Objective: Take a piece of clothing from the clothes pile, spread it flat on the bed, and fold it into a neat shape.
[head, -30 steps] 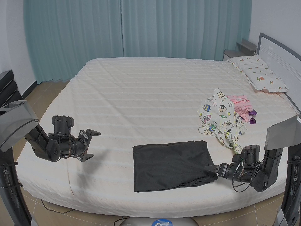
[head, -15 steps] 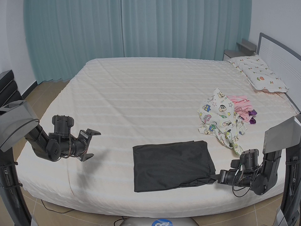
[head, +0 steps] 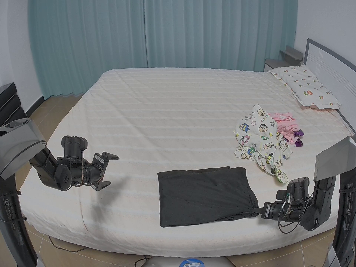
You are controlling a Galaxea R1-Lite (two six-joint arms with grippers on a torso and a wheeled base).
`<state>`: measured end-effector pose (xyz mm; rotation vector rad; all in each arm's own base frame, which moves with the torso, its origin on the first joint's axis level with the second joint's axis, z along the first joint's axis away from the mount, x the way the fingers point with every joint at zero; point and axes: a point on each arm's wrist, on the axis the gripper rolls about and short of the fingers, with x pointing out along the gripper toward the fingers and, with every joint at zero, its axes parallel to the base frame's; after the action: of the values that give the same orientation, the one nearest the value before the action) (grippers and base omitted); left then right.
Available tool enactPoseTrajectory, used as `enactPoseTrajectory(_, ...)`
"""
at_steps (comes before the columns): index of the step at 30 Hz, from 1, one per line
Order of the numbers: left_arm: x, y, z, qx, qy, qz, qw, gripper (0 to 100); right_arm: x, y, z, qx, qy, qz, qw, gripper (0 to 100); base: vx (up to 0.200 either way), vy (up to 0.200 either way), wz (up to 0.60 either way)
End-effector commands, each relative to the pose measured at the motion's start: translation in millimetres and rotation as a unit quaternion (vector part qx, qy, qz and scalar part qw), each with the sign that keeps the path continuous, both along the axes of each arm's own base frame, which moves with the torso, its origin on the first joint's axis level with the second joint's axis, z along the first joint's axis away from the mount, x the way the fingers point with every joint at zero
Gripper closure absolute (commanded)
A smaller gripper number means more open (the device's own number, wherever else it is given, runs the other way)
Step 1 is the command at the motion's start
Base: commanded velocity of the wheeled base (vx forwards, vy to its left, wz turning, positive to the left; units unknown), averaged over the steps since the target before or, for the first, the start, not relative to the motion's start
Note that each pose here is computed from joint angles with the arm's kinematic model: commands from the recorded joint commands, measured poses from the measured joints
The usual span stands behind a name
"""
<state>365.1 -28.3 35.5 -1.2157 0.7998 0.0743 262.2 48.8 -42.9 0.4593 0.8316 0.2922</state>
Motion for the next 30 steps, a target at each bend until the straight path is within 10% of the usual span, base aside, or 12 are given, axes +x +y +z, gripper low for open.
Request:
enactPoseTrajectory(1,0.1,-0.1,-0.3,0.0,0.0,0.0,1.0,0,-0.2,-1.1,-0.5,-0.001,0.0,-0.001,1.0,100,0.0,0.0,0.0)
enactPoseTrajectory(3,0.1,-0.1,-0.3,0.0,0.0,0.0,1.0,0,-0.9,-1.6,-0.7,-0.001,0.001,-0.001,1.0,100,0.0,0.0,0.0)
enactPoseTrajectory(4,0.1,-0.1,-0.3,0.0,0.0,0.0,1.0,0,-0.9,-1.6,-0.7,-0.002,0.001,-0.001,1.0,0,0.0,0.0,0.0)
enactPoseTrajectory(30,-17.5,-24.3,-13.1,0.033,-0.022,-0.044,0.9983,0,9.4,-1.6,1.6,0.039,-0.032,-0.03,0.9983,0,-0.046,0.0,0.0)
